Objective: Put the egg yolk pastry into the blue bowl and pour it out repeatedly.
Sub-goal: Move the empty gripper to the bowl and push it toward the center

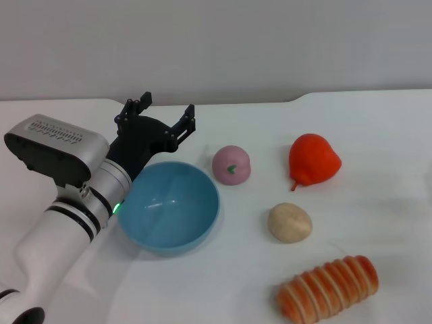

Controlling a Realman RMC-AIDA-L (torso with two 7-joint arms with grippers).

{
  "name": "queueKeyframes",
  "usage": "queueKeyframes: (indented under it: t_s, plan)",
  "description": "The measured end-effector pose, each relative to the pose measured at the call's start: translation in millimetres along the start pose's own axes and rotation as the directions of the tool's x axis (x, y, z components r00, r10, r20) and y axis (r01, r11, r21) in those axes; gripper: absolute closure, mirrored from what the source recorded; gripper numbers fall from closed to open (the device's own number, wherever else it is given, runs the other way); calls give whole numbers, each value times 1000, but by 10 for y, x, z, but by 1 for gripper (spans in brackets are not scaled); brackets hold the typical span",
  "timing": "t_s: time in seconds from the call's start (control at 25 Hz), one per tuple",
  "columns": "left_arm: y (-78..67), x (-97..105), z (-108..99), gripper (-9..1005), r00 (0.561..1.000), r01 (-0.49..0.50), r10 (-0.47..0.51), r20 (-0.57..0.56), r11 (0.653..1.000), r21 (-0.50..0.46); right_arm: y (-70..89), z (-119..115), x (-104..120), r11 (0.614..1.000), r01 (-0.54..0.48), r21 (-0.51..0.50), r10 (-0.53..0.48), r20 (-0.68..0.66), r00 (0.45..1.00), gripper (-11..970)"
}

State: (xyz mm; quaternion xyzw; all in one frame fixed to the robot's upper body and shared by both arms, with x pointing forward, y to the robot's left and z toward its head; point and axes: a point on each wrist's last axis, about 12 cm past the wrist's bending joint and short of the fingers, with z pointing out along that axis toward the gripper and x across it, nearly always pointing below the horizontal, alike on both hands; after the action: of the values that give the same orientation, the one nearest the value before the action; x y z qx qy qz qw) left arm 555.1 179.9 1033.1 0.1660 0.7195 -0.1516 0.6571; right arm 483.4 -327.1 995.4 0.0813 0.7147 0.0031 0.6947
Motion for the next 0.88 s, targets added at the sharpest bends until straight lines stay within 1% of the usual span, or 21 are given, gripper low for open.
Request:
queueKeyframes:
  t_s: [0.88]
  plan:
    - [12,20,-13,150,1000,0,0,-12,1000,-4,1,-1,2,1000,0,0,0,-1,1000,316]
